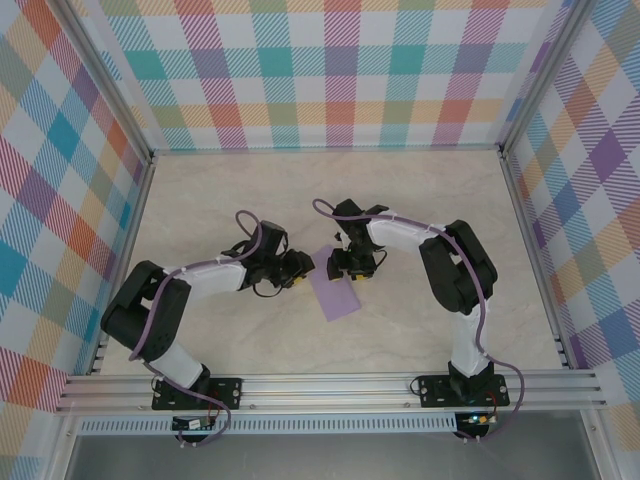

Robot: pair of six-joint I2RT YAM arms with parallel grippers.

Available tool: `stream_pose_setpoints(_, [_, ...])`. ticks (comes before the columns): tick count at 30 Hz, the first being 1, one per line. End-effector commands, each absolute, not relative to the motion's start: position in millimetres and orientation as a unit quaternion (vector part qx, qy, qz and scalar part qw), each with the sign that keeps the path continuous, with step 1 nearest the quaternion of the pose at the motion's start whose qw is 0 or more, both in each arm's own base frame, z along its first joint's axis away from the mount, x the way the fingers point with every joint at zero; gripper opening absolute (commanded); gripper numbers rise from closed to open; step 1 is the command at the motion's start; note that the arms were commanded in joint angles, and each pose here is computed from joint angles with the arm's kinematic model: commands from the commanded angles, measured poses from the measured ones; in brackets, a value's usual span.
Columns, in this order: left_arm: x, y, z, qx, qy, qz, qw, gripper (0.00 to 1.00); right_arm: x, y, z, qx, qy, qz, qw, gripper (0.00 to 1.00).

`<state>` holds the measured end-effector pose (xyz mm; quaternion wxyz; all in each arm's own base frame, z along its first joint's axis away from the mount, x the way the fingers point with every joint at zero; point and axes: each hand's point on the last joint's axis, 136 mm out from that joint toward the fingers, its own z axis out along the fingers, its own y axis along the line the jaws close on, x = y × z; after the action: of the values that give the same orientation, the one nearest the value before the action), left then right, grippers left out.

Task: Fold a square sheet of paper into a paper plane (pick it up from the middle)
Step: Hold the square sheet of paper at the center of the table.

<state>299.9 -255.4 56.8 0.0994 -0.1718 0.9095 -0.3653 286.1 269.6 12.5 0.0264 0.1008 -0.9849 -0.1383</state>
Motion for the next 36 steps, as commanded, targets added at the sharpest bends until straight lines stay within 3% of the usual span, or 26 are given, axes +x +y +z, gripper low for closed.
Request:
stream_pose_setpoints(1, [305.6, -275.8, 66.6, -0.151, 0.903, -0.389, 0.097, 0.33, 285.6, 256.8, -57.2, 0.117, -0.988, -0.094, 0.038, 0.6])
stream_pose_setpoints(9, [306.8, -287.7, 46.8, -0.143, 0.913, -0.375, 0.072, 0.22, 284.1, 256.1, -59.5, 0.114, -0.988, -0.093, 0.041, 0.61])
stream_pose_setpoints(22, [280.7, -261.7, -5.2, -0.153, 0.949, -0.276, 0.019, 0.11, 282.1, 260.0, -51.2, 0.112, -0.987, -0.109, 0.04, 0.61])
stream_pose_setpoints(29, [264.0, -249.0, -23.7, -0.151, 0.96, -0.237, -0.014, 0.0, 292.1, 273.6, 23.6, 0.106, -0.982, -0.154, -0.003, 0.64])
stream_pose_setpoints(36, [262.2, -243.0, -27.8, -0.154, 0.963, -0.219, -0.015, 0.0, 298.1, 277.1, 112.7, 0.101, -0.966, -0.217, -0.099, 0.67])
